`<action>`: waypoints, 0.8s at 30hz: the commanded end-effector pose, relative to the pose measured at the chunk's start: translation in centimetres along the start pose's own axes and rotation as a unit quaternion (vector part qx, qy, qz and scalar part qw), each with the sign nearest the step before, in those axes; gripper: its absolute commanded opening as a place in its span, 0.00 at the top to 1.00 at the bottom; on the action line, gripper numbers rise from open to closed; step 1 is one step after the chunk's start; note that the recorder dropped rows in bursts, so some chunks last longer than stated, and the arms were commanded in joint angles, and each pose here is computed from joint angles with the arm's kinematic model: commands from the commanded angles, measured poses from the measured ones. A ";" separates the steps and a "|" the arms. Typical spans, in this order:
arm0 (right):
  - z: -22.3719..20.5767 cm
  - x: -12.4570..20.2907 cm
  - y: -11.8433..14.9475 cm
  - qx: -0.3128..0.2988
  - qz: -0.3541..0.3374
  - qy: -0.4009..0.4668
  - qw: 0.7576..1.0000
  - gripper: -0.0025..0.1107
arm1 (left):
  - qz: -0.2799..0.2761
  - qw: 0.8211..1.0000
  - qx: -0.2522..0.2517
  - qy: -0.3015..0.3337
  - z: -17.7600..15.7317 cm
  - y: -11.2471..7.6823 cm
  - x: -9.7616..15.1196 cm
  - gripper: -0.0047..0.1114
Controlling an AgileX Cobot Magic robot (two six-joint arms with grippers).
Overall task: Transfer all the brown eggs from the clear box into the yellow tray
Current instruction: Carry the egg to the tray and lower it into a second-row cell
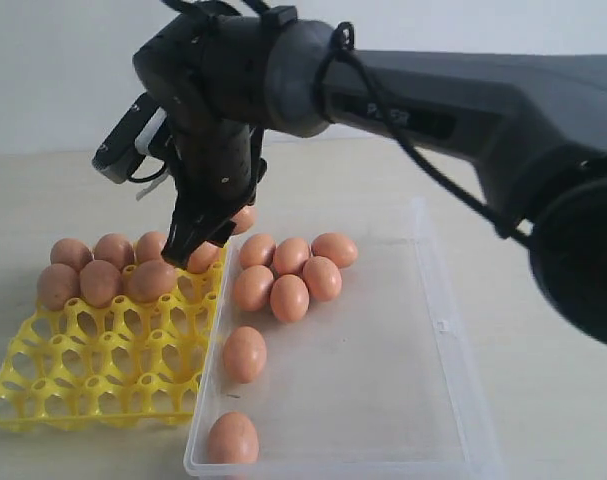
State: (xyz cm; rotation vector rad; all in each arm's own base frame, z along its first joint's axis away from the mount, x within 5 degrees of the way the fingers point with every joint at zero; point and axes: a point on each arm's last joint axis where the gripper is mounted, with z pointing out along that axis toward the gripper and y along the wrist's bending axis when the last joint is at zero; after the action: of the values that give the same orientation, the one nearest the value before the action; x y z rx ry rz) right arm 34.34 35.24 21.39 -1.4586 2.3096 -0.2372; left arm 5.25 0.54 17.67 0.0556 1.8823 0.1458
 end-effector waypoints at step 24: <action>3.6 -2.2 3.3 -0.015 -0.052 -0.025 0.998 0.98 | -0.003 1.000 0.003 -0.010 -0.1 0.0 -0.2 0.96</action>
State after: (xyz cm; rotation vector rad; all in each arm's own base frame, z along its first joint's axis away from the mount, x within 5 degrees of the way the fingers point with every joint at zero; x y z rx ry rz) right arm 33.84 38.53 17.47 -1.5920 2.2339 -0.2214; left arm 5.25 0.54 17.67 0.0556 1.8823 0.1458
